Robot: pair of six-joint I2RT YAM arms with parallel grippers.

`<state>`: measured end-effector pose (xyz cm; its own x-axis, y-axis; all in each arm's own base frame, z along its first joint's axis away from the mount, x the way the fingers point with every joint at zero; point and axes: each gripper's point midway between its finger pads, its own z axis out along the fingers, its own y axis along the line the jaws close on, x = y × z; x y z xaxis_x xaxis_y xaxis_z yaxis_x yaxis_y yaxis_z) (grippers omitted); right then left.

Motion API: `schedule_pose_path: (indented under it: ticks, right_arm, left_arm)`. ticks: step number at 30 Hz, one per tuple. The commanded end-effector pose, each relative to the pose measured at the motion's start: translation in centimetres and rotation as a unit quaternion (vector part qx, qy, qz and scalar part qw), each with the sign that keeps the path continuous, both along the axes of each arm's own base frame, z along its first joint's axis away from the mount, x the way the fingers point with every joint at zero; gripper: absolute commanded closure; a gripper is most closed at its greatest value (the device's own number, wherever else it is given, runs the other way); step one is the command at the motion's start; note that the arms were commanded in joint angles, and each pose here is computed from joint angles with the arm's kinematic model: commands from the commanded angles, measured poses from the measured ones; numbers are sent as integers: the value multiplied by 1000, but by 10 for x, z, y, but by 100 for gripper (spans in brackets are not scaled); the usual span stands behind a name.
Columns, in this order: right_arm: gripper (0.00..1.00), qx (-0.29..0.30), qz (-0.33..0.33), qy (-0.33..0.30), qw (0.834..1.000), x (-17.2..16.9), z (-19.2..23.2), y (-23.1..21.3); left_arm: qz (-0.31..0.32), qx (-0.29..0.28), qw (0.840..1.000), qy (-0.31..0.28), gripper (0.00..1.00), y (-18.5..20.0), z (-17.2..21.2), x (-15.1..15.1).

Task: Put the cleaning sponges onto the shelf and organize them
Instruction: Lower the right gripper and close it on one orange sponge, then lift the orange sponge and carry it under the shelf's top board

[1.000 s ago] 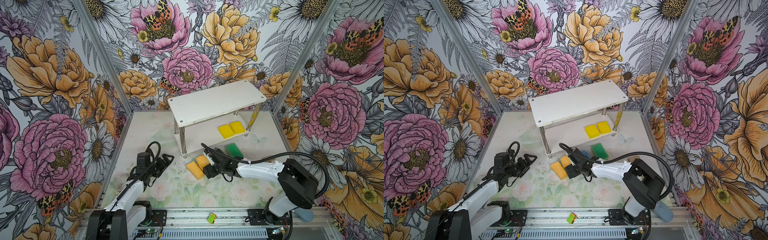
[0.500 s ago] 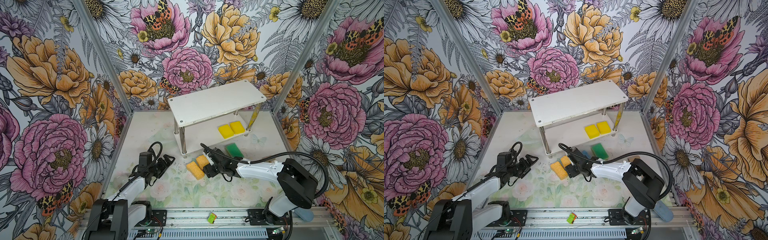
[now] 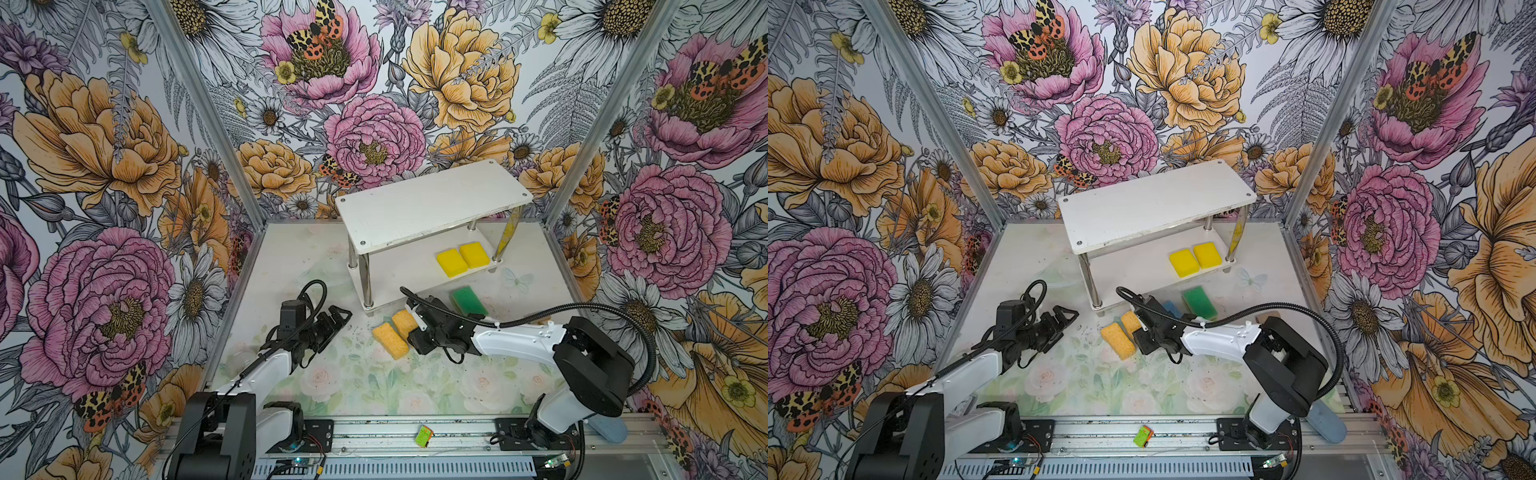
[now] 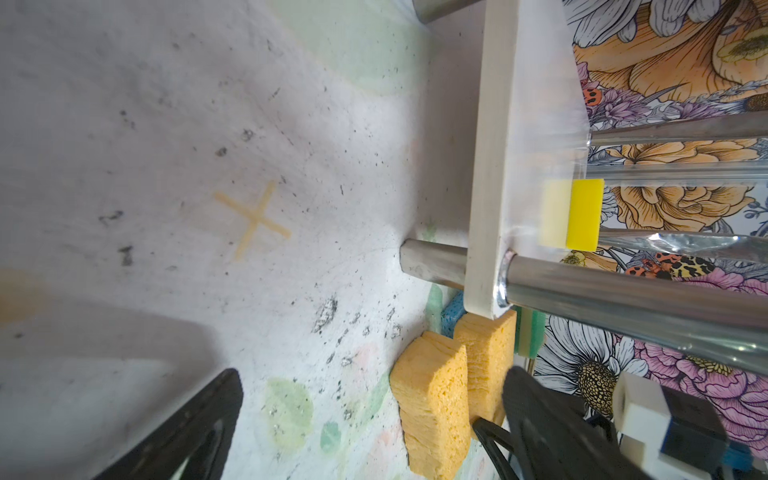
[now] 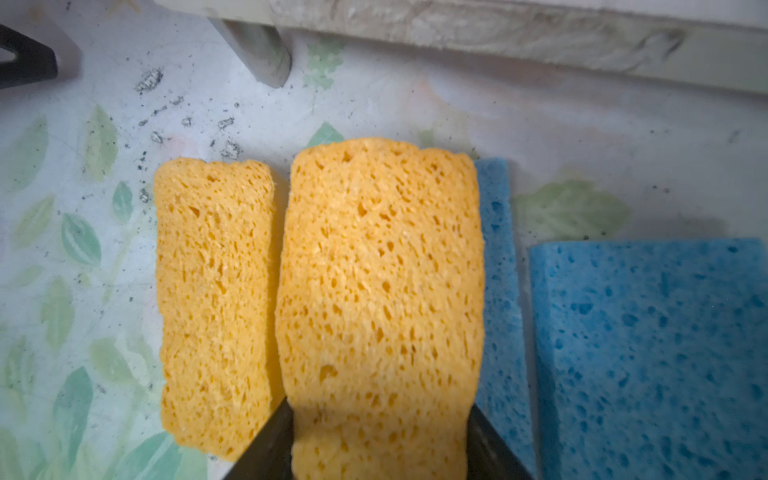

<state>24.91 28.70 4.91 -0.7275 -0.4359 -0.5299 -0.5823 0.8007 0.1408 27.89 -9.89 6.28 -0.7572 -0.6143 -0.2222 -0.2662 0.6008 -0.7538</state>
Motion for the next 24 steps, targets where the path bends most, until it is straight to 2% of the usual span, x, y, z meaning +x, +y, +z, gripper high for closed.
schedule_pose_path:
  ticks: [1, 11, 16, 24]
  right_arm:
    - [53, 35, 3, -31, 999, 6, 28, 7]
    - [59, 80, -4, -58, 995, 8, 66, -13]
    - [59, 99, -31, -87, 991, 27, 93, -48]
    - [59, 96, -54, -126, 986, 65, 124, -87]
  left_arm:
    - [6, 5, 1000, -20, 1, 0, 10, 11]
    - [0, 5, 1000, -18, 1, -3, 9, 13]
    - [-2, 4, 1000, -21, 1, -5, 10, 15]
    - [-6, 2, 1000, -21, 1, -7, 12, 18]
